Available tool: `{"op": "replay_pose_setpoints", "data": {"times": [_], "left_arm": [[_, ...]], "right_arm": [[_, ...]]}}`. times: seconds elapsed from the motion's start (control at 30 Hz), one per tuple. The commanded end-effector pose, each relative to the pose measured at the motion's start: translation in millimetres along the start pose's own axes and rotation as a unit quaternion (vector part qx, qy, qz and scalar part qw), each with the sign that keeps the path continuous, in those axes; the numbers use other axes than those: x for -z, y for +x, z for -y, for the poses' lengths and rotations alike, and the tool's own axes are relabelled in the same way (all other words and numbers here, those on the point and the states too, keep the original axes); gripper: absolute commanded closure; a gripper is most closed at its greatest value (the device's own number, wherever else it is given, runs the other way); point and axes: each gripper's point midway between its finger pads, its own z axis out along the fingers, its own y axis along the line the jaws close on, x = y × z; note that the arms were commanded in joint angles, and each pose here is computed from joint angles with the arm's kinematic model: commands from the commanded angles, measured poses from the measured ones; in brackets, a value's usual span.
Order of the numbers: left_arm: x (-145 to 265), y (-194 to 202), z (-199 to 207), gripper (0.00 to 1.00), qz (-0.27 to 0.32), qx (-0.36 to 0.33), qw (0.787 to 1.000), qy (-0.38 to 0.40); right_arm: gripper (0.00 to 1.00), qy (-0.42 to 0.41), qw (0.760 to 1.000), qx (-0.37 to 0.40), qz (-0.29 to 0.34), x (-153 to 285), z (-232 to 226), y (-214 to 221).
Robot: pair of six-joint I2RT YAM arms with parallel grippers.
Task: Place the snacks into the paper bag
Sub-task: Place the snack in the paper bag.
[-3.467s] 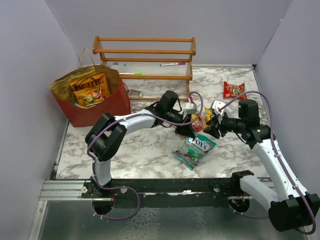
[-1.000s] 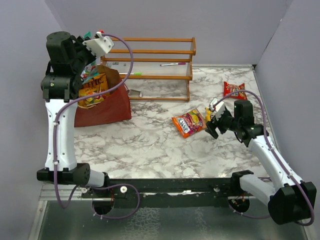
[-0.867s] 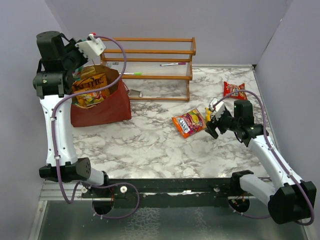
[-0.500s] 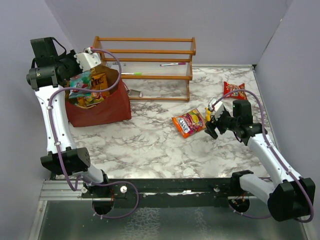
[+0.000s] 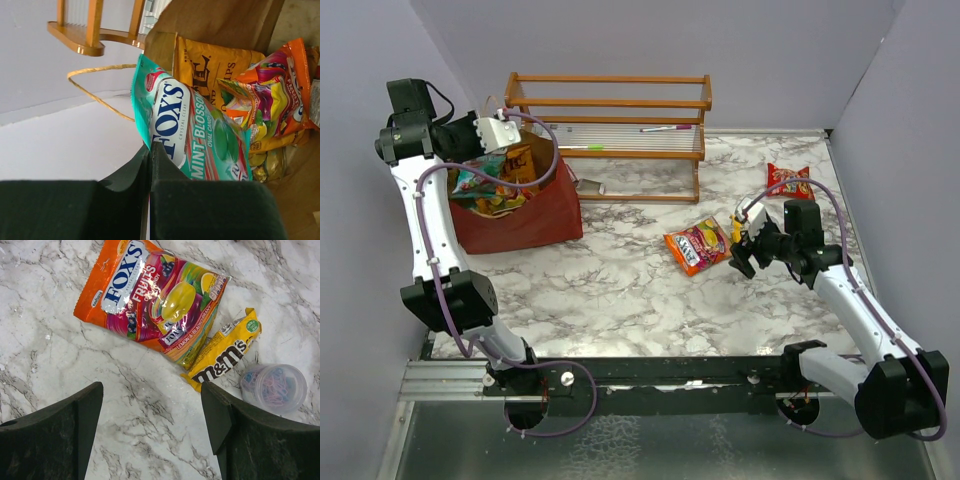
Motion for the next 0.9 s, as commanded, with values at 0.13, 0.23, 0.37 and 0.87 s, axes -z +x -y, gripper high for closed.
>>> {"op": "replay_pose_setpoints", "data": {"times": [0.13,0.23,0.37,0.87], "left_arm": [[-7,3,9,1.0,0.023,-0.021,0.999,0.033],[-9,10,14,1.0,0.015,-0.023,0.999,0.037],[-8,18,17,0.95,0.002,-0.023,0.999,0.039],[4,24,2,0.63,-0.025,-0.03,0.999,-0.004]], "right_arm": [[0.2,0.001,1.0,0.002,-0.009,-4,1,5],[0.2,0.001,1.0,0.0,-0.012,-5,1,6],[0.2,-0.001,1.0,-0.002,-0.013,-5,1,6],[0.2,-0.004,1.0,-0.003,-0.01,-4,-1,5]]}}
